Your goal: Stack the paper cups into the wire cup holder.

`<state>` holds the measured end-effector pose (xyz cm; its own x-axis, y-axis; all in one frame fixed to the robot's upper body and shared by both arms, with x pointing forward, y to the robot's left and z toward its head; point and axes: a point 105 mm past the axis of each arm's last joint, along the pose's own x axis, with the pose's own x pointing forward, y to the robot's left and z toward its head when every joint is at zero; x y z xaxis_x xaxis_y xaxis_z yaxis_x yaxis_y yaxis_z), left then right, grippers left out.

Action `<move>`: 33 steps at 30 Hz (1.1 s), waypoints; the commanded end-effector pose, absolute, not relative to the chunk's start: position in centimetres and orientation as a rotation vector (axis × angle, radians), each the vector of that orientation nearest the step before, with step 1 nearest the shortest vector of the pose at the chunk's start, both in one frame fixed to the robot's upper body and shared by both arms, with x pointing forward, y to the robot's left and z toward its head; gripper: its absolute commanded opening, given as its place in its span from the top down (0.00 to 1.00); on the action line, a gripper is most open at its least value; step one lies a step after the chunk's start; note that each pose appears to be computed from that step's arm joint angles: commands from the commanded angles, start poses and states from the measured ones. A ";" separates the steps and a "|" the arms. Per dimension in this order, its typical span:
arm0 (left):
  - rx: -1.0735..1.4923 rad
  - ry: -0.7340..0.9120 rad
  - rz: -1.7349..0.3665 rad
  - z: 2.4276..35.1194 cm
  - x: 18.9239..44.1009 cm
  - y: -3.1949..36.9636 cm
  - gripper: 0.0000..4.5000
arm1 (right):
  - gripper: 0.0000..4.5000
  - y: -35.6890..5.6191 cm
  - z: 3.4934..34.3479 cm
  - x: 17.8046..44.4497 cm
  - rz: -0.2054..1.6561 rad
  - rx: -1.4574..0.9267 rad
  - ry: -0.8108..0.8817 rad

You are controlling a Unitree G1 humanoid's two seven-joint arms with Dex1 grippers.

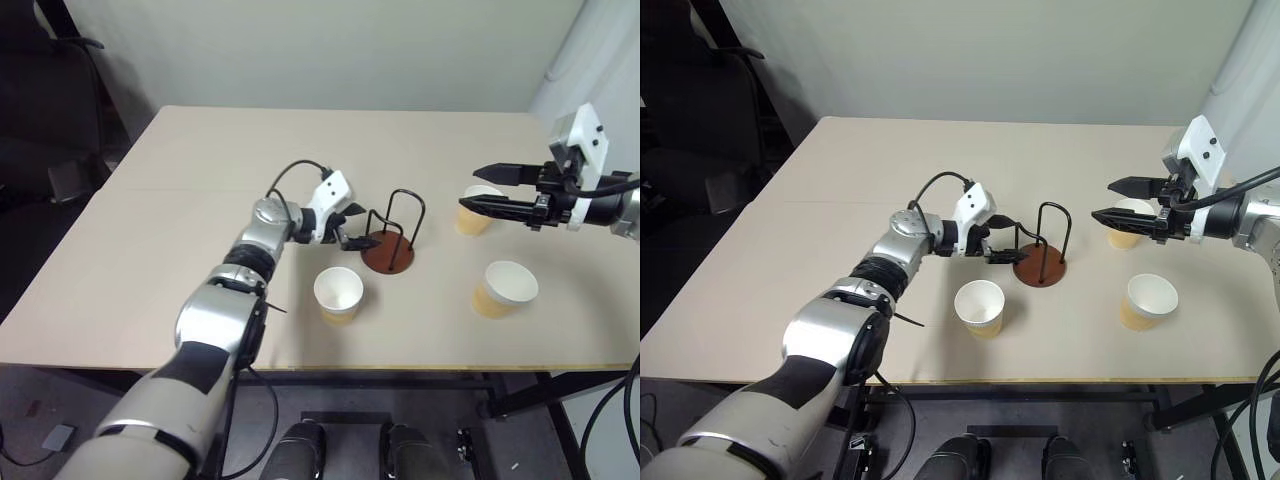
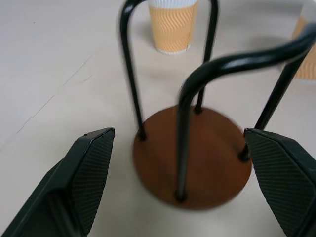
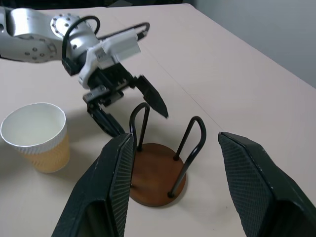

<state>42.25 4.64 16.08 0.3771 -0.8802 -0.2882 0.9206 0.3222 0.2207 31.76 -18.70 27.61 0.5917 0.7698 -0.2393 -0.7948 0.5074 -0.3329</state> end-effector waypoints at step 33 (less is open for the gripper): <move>0.415 -0.033 -1.388 27.9 40.0 9.9 0.01 | 0.39 -26.5 23.0 37.8 0.656 -0.779 0.272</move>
<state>40.33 10.04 25.85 0.1995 -0.9516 -0.2337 0.9593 0.1411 0.2447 37.29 -26.31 21.56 0.7362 0.4664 -0.4904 -0.6759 0.5444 -0.4968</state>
